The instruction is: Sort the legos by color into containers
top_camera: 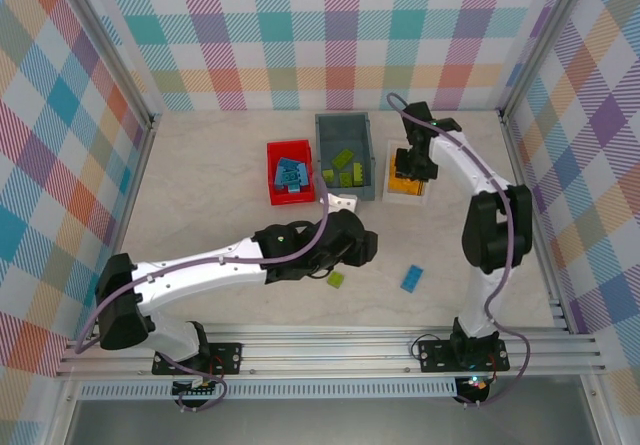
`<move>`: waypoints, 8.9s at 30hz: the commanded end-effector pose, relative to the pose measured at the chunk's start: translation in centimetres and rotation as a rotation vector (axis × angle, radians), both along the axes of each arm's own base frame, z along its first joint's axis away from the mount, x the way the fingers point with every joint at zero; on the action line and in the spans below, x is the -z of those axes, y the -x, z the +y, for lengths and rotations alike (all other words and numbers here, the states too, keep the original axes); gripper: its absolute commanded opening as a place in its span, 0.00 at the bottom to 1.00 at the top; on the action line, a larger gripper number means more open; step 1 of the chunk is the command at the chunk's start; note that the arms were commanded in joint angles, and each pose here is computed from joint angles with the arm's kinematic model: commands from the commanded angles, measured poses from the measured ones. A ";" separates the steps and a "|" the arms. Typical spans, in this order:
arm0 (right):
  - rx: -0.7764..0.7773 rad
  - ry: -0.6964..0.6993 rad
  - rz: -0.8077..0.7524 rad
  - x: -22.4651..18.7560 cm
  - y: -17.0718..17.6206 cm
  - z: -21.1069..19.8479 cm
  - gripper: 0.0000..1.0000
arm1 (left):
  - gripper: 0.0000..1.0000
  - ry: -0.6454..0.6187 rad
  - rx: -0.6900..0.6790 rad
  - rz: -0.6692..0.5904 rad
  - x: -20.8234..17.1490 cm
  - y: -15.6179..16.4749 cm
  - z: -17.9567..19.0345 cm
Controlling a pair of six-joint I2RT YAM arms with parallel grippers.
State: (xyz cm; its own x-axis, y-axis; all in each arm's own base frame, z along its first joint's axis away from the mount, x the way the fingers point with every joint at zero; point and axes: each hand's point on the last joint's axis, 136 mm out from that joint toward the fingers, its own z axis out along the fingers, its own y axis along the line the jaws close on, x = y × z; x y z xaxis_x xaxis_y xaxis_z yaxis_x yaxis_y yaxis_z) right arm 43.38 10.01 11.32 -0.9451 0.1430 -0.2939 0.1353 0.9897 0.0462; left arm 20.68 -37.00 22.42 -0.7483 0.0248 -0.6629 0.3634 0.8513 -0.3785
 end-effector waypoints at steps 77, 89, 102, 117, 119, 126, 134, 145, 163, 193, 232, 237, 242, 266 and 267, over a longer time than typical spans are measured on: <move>-0.400 -0.483 -0.540 -22.9 20.8 8.5 0.63 | 0.36 -0.270 -0.200 0.102 4.7 -10.6 7.5; -0.606 -0.598 -0.597 -19.9 17.6 22.2 0.63 | 0.36 -0.258 -0.452 0.119 5.0 -26.4 19.2; -0.562 -0.547 -0.591 -16.8 16.0 23.2 0.63 | 0.33 -0.201 -0.457 0.158 6.3 -31.0 20.8; -0.531 -0.555 -0.516 -15.1 16.6 21.7 0.67 | 0.34 -0.176 -0.435 0.246 9.7 -32.6 19.1; -0.533 -0.558 -0.508 -14.9 16.7 21.8 0.68 | 0.34 -0.179 -0.436 0.270 10.6 -32.8 18.9; -0.521 -0.552 -0.499 -14.7 16.5 21.6 0.69 | 0.36 -0.188 -0.450 0.293 11.7 -32.6 18.8; -0.513 -0.538 -0.479 -14.2 16.4 21.3 0.71 | 0.64 -0.199 -0.443 0.284 10.8 -32.0 18.2; -0.381 -0.382 -0.392 -10.6 16.8 17.4 0.65 | 0.59 -0.097 -0.436 0.129 0.4 -29.2 16.8; 0.016 -0.179 0.134 2.2 15.3 22.1 0.62 | 0.60 0.152 -0.368 0.033 -4.8 -1.9 21.7; 0.254 -0.096 0.287 10.4 12.4 21.9 0.37 | 0.61 0.284 -0.233 0.010 -4.8 4.3 23.5; -0.089 -0.149 -0.079 0.0 -5.9 16.6 0.35 | 0.60 0.095 -0.228 -0.153 -5.4 -3.6 9.6; -0.117 -0.219 -0.131 -0.2 -8.6 17.7 0.36 | 0.60 0.085 -0.221 -0.175 -5.6 -3.3 8.9; -0.132 -0.319 -0.145 0.3 -10.3 18.8 0.38 | 0.60 0.071 -0.218 -0.211 -5.8 -3.2 8.6; -0.100 -0.316 -0.337 -11.9 -6.3 15.2 0.49 | 0.57 -0.026 -0.227 -0.197 -4.2 -2.0 8.5; -0.103 -0.317 -0.348 -12.5 -5.3 14.9 0.49 | 0.56 -0.039 -0.230 -0.183 -3.8 -1.9 8.6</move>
